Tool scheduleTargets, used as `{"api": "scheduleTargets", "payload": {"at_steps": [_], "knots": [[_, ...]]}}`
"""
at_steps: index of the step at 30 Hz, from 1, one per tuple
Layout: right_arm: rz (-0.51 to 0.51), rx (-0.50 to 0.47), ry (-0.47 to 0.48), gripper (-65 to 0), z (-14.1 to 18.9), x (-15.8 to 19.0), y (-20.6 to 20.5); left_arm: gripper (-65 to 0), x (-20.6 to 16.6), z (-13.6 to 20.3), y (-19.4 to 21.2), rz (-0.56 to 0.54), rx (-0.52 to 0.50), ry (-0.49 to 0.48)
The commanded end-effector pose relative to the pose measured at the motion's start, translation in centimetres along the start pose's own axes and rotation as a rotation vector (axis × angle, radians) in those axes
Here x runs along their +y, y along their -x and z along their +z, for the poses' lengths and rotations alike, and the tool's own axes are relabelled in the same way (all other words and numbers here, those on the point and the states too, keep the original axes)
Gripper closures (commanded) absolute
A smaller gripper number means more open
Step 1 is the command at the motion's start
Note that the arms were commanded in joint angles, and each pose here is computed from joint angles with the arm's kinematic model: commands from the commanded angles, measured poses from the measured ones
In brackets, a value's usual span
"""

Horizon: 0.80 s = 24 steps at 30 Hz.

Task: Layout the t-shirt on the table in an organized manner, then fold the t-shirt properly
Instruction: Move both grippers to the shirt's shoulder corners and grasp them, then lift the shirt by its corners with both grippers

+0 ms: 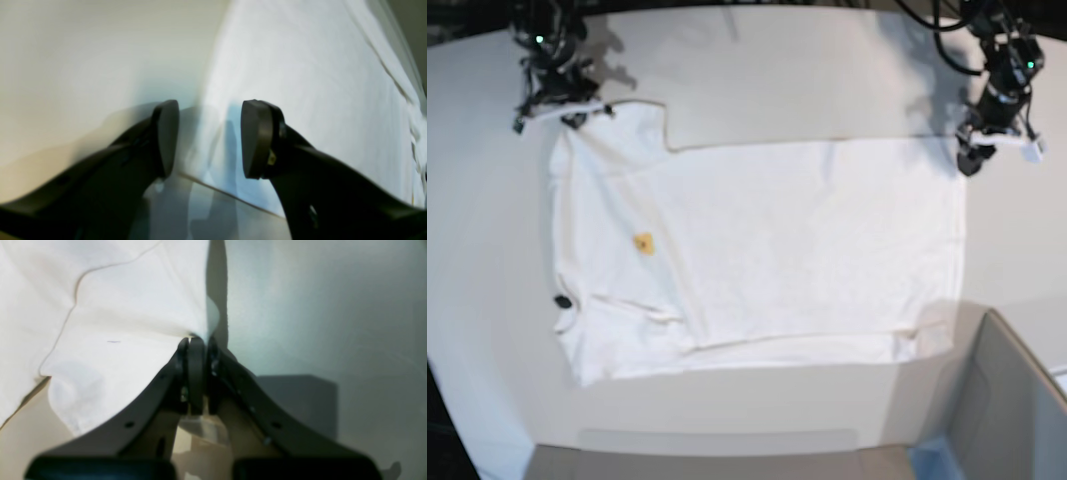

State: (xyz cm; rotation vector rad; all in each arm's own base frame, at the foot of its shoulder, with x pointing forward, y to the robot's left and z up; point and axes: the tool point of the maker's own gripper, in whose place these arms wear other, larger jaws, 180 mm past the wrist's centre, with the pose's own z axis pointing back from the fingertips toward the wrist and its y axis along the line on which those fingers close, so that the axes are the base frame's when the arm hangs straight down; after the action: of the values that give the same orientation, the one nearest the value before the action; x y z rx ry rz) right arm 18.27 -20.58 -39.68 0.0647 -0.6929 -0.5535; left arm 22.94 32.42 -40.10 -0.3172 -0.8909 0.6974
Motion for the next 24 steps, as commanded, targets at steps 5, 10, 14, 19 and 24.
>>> {"api": "scheduleTargets", "payload": {"at_steps": [5, 10, 14, 19, 24], "knots": [[0.024, -0.004, 0.012, 0.0, 0.2, -0.5, -0.3, -31.1, 0.5, 0.7, -1.8, -0.014, -0.039, -0.011], [0.026, -0.006, 0.011, 0.0, 0.2, -0.5, -0.4, -31.1, 0.4, 0.6, -1.2, -0.023, -0.009, -0.009], [0.025, -0.006, 0.009, 0.0, 0.2, -0.5, -0.5, -31.1, 0.1, 0.3, 1.2, -0.056, 0.108, -0.015], [0.023, -0.009, 0.005, 0.0, 0.2, -0.3, -0.6, -31.1, -0.4, 1.2, 2.2, -0.096, 0.168, -0.013], [0.024, -0.007, 0.003, 0.0, 0.2, -0.2, -0.6, -30.9, -2.4, 1.3, 2.9, -0.15, 0.21, 0.027]]}}
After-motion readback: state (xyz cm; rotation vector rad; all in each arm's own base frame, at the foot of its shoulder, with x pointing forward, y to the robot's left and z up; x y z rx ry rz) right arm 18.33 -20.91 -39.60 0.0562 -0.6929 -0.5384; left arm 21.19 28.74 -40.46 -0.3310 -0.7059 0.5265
